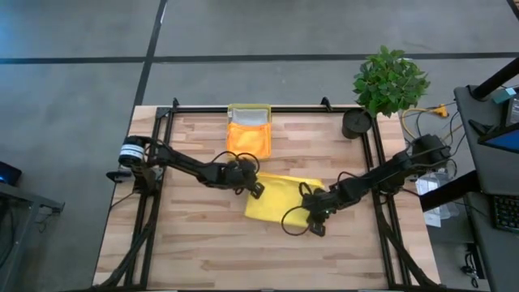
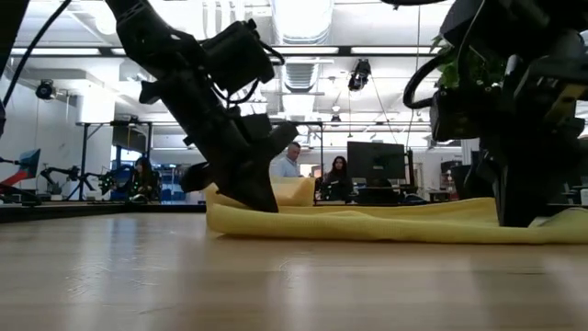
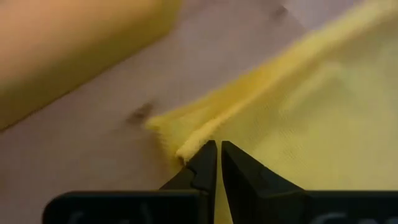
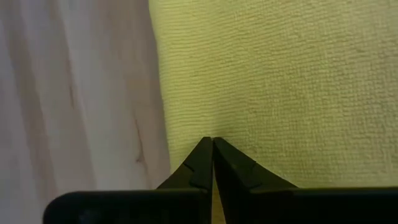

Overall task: Fold microfiber towels
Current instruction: Fold the yellow microfiber cloth

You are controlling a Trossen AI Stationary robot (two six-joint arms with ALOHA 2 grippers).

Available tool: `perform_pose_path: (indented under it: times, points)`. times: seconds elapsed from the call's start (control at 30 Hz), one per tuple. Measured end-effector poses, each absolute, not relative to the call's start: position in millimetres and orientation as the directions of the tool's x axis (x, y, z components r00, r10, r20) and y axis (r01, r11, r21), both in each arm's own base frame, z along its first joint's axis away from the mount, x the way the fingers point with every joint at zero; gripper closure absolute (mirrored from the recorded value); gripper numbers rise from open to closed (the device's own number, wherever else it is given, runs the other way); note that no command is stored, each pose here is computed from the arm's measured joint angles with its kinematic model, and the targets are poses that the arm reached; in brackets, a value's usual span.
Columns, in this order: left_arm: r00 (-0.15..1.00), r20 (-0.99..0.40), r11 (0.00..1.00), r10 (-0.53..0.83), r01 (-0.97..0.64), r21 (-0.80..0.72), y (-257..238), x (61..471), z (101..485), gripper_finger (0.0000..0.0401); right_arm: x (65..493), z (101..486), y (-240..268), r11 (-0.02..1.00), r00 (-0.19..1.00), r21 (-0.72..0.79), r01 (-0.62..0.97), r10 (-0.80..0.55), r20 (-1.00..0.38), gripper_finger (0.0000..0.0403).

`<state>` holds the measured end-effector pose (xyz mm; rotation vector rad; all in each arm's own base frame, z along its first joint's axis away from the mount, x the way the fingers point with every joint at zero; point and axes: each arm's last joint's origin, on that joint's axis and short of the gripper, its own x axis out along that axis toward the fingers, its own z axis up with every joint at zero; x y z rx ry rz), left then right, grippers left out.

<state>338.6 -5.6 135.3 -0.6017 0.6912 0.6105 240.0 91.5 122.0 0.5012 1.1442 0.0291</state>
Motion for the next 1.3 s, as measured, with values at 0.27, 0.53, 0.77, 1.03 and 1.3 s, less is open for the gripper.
perform_pose_path:
  times: [0.27, 0.53, 0.77, 1.03, 1.3]
  points:
    - [0.581, -0.709, 0.481, 0.400, -0.792, -0.377, -2.9, 334.6, 131.0, 0.0390, 240.3, 120.0, 94.2, 0.888, 0.410, 0.410, 0.209, 0.301, -0.861, 0.0392]
    - [0.525, -0.739, 0.400, 0.423, -0.840, -0.367, -7.3, 327.4, 129.7, 0.0390, 237.7, 121.9, 96.2, 0.897, 0.406, 0.403, 0.183, 0.304, -0.862, 0.0392]
    - [0.610, -0.705, 0.566, 0.362, -0.745, -0.354, -36.3, 319.1, 158.4, 0.0390, 232.9, 142.1, 98.1, 0.916, 0.509, 0.368, 0.162, 0.242, -0.826, 0.0392]
    - [0.737, -0.670, 0.767, 0.089, -0.480, -0.426, -72.4, 328.8, 165.7, 0.0400, 235.7, 143.1, 83.3, 0.926, 0.569, 0.265, 0.270, 0.069, -0.820, 0.0392]
    - [0.685, -0.728, 0.758, 0.002, -0.476, -0.445, -88.5, 336.5, 140.9, 0.0401, 238.8, 125.5, 52.9, 0.859, 0.469, 0.199, 0.472, -0.053, -0.882, 0.0392]
